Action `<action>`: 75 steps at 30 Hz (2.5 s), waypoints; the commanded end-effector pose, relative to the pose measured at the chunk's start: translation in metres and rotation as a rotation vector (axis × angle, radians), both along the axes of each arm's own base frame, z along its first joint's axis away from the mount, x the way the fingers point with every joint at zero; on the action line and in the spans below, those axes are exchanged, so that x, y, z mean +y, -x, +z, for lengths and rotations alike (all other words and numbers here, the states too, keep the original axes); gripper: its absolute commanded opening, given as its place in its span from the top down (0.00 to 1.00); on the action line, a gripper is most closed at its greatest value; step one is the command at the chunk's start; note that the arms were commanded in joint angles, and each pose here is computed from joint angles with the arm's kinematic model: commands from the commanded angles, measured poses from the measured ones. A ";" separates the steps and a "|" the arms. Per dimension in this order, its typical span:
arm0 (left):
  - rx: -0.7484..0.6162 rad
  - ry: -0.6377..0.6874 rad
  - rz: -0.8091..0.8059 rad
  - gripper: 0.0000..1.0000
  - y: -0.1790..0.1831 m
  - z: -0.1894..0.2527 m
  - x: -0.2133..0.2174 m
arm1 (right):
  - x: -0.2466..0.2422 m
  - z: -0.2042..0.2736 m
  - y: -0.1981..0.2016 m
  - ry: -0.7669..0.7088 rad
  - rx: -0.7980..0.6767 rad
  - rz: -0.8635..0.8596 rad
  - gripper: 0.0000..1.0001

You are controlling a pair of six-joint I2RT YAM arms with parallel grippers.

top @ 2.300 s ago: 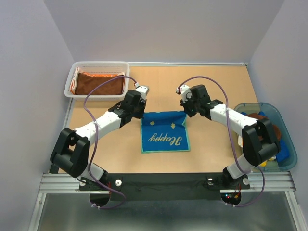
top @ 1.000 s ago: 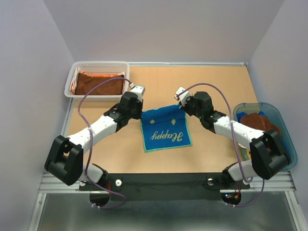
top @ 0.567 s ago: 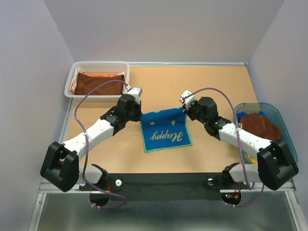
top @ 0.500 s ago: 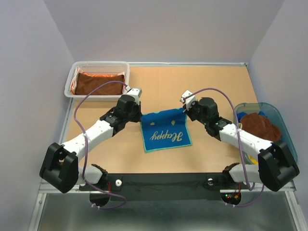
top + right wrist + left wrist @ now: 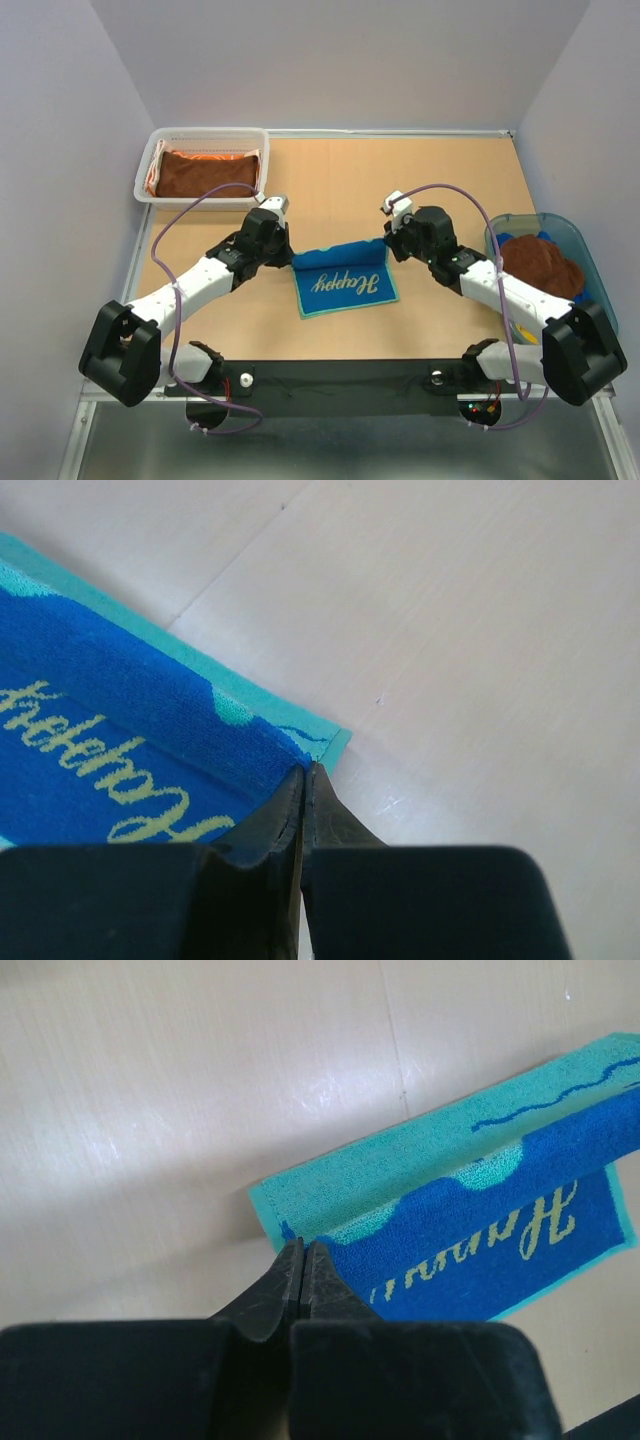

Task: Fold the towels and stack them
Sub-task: Fold the towel

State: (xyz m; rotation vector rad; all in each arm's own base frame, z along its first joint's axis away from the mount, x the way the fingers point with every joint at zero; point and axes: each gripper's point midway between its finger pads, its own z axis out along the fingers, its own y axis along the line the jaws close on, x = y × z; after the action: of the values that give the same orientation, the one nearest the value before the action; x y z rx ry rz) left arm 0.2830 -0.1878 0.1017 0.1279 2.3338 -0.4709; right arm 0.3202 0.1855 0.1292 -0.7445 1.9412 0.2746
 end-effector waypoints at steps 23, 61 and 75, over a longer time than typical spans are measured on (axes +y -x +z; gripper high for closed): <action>0.178 0.084 0.053 1.00 0.040 -0.037 0.004 | -0.021 -0.027 -0.002 -0.018 0.156 -0.241 1.00; 0.281 0.067 0.084 1.00 0.075 -0.071 -0.005 | -0.019 -0.044 0.018 -0.130 0.262 -0.306 1.00; 0.303 -0.133 0.176 1.00 0.046 -0.094 0.008 | -0.014 -0.060 0.033 -0.189 0.367 -0.344 1.00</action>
State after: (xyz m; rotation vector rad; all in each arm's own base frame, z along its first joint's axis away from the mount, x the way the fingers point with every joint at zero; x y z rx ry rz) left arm 0.2378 -0.2045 0.0247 -0.1270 2.5944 -0.4774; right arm 0.2890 0.1771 0.0715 -0.3132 2.2977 0.4007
